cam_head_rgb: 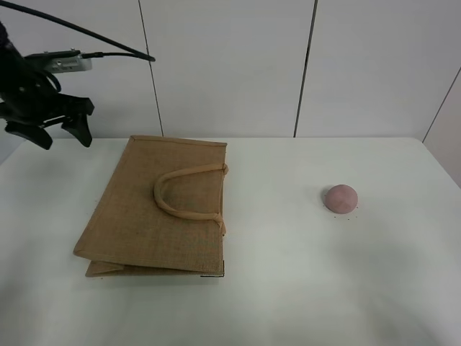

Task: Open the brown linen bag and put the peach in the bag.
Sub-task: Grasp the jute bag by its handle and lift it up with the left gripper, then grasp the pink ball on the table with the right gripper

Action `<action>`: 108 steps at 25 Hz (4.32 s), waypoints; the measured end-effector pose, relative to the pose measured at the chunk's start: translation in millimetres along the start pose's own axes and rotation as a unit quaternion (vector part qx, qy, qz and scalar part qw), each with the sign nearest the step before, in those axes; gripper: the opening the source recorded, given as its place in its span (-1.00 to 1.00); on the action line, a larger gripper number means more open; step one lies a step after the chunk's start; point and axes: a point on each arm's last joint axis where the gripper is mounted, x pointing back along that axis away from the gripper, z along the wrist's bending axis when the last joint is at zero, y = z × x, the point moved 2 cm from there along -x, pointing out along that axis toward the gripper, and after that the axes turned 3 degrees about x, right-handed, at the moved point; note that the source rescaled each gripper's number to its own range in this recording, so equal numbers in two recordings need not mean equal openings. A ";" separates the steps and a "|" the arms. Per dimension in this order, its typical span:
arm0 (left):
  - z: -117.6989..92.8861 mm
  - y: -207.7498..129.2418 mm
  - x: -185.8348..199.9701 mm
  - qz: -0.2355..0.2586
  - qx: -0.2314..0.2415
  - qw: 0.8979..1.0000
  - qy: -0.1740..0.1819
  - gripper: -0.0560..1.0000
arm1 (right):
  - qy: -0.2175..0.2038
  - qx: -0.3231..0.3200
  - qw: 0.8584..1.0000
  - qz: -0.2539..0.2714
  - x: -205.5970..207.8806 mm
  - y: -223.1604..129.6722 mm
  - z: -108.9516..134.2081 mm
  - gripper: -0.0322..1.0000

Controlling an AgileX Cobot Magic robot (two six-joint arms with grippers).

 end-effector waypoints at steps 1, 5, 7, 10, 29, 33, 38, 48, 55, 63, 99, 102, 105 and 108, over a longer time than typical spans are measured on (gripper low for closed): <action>-3.5 4.6 -6.7 0.006 0.002 1.000 -0.004 1.00 | 0.000 0.000 1.000 0.000 0.0 0.0 0.0 1.00; -29.1 12.3 -34.9 0.033 0.003 0.999 -0.011 1.00 | 0.000 0.000 1.000 0.000 0.0 0.0 0.0 1.00; -47.0 10.5 -47.9 0.044 0.002 0.999 -0.014 1.00 | 0.000 0.000 1.000 0.000 0.0 0.0 0.0 1.00; -73.3 6.8 -65.1 0.052 -0.008 0.998 -0.020 1.00 | 0.000 0.000 1.000 0.000 0.0 0.0 0.0 1.00; -110.0 -3.3 -169.4 0.078 -0.021 0.997 -0.009 1.00 | 0.000 0.000 1.000 0.000 0.0 0.0 0.0 1.00; -108.4 -6.4 -191.3 0.087 -0.019 0.996 -0.004 0.97 | 0.000 0.000 1.000 0.000 0.0 0.0 0.0 1.00; -106.5 -6.7 -195.0 0.087 -0.024 0.996 0.003 0.38 | 0.000 0.000 1.000 0.000 0.0 0.0 0.0 1.00; -107.3 -3.6 -186.4 0.085 -0.025 0.996 0.002 -0.86 | 0.000 0.000 1.000 0.000 0.0 0.0 0.0 1.00; -118.9 22.3 -102.5 0.039 -0.042 0.998 -0.018 -0.87 | 0.000 0.000 1.000 0.000 0.0 0.0 0.0 1.00; -132.2 54.6 36.8 -0.086 -0.088 0.991 -0.054 -0.88 | 0.000 0.000 1.000 0.000 0.0 0.0 0.0 1.00; -125.3 26.5 156.6 -0.212 -0.111 0.967 -0.087 -0.89 | 0.041 -0.016 0.933 0.357 -280.0 110.6 -20.5 1.00; -125.3 26.5 156.6 -0.212 -0.111 0.967 -0.087 -0.89 | 0.044 -0.016 0.925 0.377 -318.4 108.0 -21.7 1.00; -125.3 26.6 156.6 -0.213 -0.111 0.967 -0.087 -0.89 | 0.053 -0.012 0.911 0.408 -363.1 99.2 -17.5 1.00; -125.3 26.6 156.6 -0.213 -0.111 0.967 -0.087 -0.89 | 0.073 0.009 0.896 0.438 -393.4 87.2 1.9 1.00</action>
